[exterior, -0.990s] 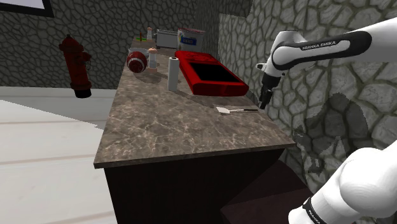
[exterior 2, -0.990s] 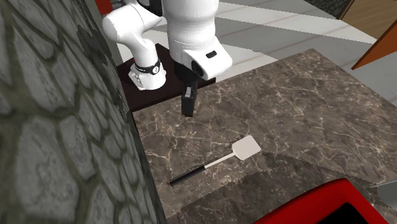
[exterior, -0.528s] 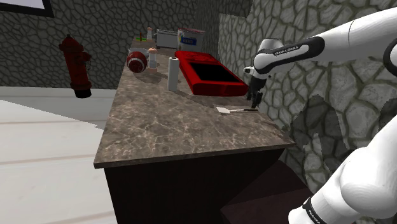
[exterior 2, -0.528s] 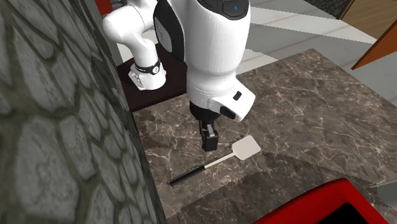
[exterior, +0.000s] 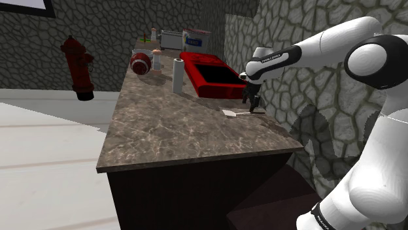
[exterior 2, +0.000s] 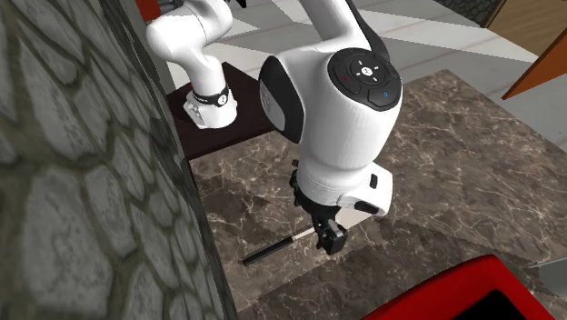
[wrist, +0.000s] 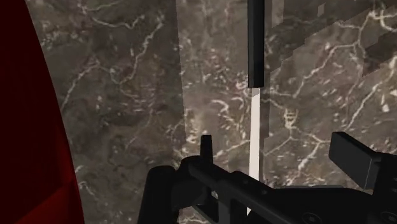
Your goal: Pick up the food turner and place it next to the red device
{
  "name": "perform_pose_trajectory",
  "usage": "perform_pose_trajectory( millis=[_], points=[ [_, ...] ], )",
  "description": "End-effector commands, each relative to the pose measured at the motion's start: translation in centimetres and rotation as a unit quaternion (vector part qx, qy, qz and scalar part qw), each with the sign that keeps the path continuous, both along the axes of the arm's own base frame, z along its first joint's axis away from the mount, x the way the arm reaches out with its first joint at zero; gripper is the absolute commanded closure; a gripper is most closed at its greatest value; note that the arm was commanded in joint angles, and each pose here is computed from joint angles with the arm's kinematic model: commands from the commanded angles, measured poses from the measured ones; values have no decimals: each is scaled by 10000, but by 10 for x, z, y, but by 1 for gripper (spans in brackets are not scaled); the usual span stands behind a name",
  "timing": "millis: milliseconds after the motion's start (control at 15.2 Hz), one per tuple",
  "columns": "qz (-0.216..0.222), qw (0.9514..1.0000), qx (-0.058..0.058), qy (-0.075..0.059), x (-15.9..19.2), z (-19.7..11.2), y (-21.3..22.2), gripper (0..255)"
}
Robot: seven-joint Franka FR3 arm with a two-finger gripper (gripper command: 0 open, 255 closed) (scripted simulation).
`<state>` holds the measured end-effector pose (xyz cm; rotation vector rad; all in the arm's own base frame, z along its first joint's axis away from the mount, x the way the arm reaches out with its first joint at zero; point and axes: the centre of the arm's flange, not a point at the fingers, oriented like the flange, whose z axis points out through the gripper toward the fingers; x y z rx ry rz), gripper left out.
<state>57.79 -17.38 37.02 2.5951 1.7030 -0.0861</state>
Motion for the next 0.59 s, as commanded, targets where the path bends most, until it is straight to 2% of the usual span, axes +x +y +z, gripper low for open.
perform_pose_trajectory(
  millis=[0, 264, 528],
  points=[
    [29, 10000, -1, -2, 1, -13, -2, 0],
    [29, 10000, -1, -2, 0, -32, -3, 0],
    [29, 10000, -1, -2, 0, -32, -3, 0]
  ],
)
